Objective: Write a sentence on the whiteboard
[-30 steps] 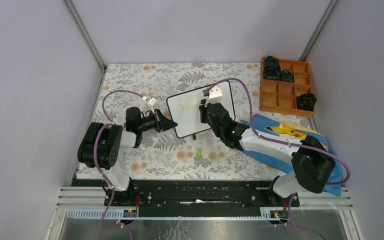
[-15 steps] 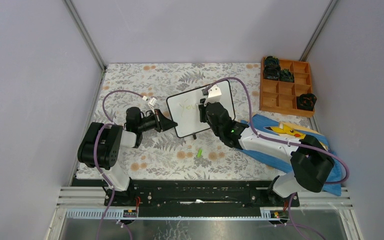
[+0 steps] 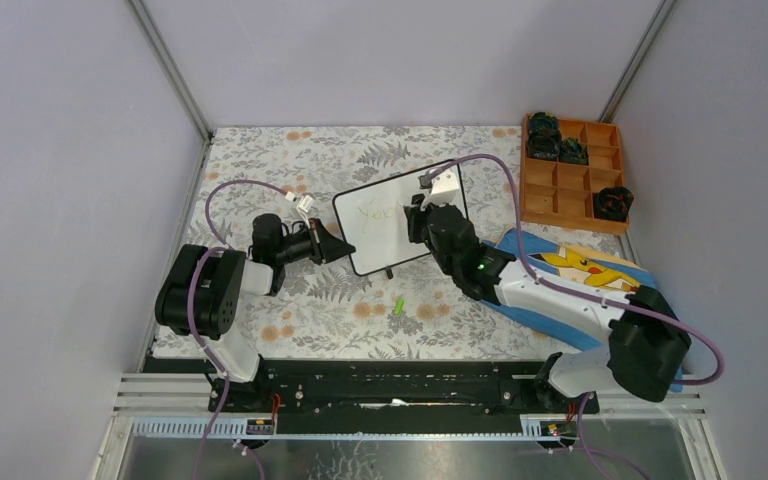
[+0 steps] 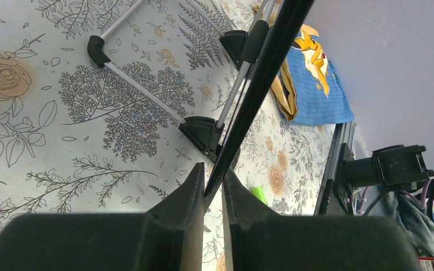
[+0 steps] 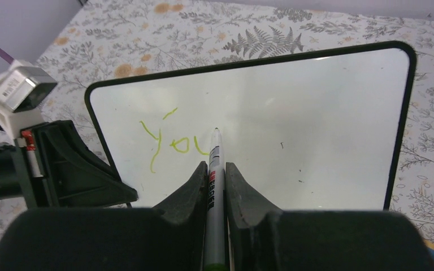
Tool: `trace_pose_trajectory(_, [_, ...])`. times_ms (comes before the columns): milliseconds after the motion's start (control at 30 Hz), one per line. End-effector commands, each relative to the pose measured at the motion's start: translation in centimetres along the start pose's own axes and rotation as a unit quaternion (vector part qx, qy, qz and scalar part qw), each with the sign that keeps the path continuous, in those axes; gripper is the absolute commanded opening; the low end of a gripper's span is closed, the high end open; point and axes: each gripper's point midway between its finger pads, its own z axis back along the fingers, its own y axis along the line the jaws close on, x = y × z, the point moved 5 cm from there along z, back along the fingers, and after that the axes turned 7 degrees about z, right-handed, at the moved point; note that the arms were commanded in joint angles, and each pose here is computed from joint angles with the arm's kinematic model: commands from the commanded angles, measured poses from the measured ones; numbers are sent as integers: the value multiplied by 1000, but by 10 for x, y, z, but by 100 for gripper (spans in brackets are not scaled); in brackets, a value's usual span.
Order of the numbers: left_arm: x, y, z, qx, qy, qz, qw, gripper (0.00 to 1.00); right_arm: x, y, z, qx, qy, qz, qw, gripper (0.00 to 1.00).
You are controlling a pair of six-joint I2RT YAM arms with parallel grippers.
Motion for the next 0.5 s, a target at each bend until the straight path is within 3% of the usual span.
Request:
trace_pose_trajectory(0, [-3,8,-1,30,3,12,999,0,28,-15,16,-19,-43,-32,998,0])
trace_pose_trajectory(267, [-2,10,-1,42,4,12,999,0,22,-40,13,-21,-70,-114,991,0])
trace_pose_trajectory(467, [-3,15,-2,53,13,19,998,0,23,-30,6,8,-68,-103,992,0])
